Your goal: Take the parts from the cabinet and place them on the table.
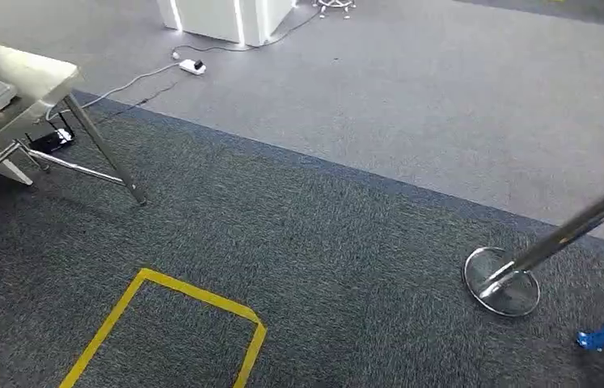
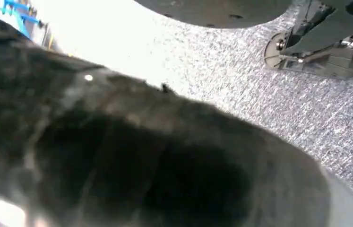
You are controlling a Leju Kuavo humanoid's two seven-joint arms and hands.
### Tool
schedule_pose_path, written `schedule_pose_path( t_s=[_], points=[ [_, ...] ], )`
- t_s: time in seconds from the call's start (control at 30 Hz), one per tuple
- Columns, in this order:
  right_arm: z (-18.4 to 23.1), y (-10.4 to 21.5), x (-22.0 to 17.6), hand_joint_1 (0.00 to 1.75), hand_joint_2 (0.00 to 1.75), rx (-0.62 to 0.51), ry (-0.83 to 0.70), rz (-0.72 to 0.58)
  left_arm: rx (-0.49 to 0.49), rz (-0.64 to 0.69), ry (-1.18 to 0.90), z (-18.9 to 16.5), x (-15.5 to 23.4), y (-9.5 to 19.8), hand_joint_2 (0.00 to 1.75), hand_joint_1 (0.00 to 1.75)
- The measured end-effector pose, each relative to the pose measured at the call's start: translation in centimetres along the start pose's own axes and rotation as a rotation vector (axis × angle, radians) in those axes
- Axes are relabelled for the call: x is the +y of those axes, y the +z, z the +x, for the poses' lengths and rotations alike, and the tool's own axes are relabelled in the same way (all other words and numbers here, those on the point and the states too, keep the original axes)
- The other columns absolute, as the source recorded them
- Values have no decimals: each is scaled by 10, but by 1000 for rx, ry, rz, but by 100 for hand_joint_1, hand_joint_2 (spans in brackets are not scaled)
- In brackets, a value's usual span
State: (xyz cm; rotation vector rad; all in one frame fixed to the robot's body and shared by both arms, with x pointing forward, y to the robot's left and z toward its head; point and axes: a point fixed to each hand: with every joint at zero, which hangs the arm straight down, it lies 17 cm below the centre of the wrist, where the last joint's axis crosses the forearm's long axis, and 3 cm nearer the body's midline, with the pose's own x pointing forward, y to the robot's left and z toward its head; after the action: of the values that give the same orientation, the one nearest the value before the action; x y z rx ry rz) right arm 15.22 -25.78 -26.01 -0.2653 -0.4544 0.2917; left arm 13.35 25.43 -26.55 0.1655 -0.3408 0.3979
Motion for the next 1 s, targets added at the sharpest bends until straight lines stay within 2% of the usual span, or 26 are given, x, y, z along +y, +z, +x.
schedule_pose_path(
  t_s=[1.0],
  points=[
    [3,-1,-2,0,0,-7,9,-9,-4,-1,5,1,0,0,0,0]
  ],
)
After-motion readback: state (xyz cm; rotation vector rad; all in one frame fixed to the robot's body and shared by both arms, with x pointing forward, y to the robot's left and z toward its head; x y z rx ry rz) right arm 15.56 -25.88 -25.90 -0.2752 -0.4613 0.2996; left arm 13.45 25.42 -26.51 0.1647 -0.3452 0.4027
